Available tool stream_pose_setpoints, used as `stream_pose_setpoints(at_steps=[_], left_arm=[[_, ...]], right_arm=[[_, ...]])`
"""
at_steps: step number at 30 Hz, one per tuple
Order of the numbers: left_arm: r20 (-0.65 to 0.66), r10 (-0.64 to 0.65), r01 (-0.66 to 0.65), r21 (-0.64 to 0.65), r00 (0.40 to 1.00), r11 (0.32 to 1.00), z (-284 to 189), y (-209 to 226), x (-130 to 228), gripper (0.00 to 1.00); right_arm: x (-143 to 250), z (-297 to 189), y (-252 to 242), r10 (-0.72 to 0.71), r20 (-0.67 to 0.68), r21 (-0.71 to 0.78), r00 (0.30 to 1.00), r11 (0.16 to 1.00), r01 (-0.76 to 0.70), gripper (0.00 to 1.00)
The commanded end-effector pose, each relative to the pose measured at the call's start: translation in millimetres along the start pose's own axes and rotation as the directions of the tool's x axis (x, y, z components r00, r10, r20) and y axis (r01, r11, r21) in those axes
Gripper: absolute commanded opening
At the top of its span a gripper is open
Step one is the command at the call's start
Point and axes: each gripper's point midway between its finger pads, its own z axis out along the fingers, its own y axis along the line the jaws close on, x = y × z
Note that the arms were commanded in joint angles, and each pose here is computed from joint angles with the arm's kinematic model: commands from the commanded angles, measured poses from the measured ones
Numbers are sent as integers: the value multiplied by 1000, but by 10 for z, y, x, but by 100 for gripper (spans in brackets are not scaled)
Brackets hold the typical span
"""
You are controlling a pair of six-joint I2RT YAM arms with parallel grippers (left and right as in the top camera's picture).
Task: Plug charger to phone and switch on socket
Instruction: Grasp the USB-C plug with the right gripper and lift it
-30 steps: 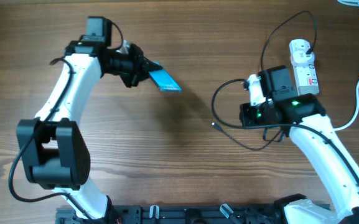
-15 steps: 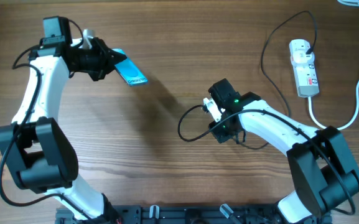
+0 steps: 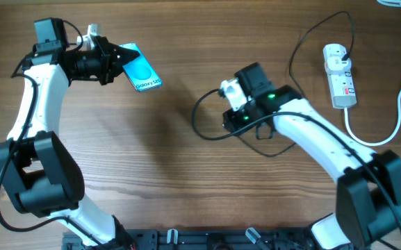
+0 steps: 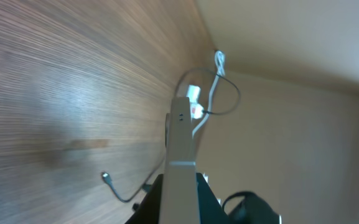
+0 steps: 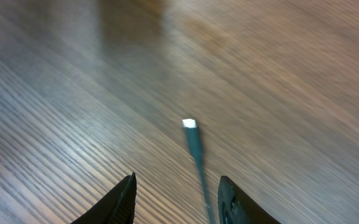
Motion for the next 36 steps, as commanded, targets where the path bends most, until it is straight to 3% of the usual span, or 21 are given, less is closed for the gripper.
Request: stream_pose_setpoints(at_steps=[1,2,4,7,12,22,27,36], left_arm=[[-107,136,-107,244,985,964,-128,-522,234,4],[-144,200,-141,343,969,929,-192,-693,320,4],[-172,228,-145,395,958,907,-229,-776,388,4],[-195,239,-147,396,951,906,-145,-808,463,4],[-214,250,-157,375,944,914,2,-821,546,4],[-166,239,-179,308,957,934,60,-727,440,4],[-162,237,-181,302,958,936,62,-718,429,4],[-162,236,-180,302,958,936,59,-718,427,4]], right_arm=[[-22,-166,-116,69,19,-32,997,997,-68,48],[24,-184,-94,92,3,-78,996,993,-91,53],[89,-188,-74,75,-21,-91,997,993,-77,54],[158,-115,-30,-43,-47,-64,998,997,40,35],[430,137,-144,-75,-111,5,991,997,76,25],[600,555,-209,-184,-53,106,981,976,189,23],[622,632,-211,-185,-15,106,983,977,185,19],[511,638,-111,-196,41,58,980,979,193,20]])
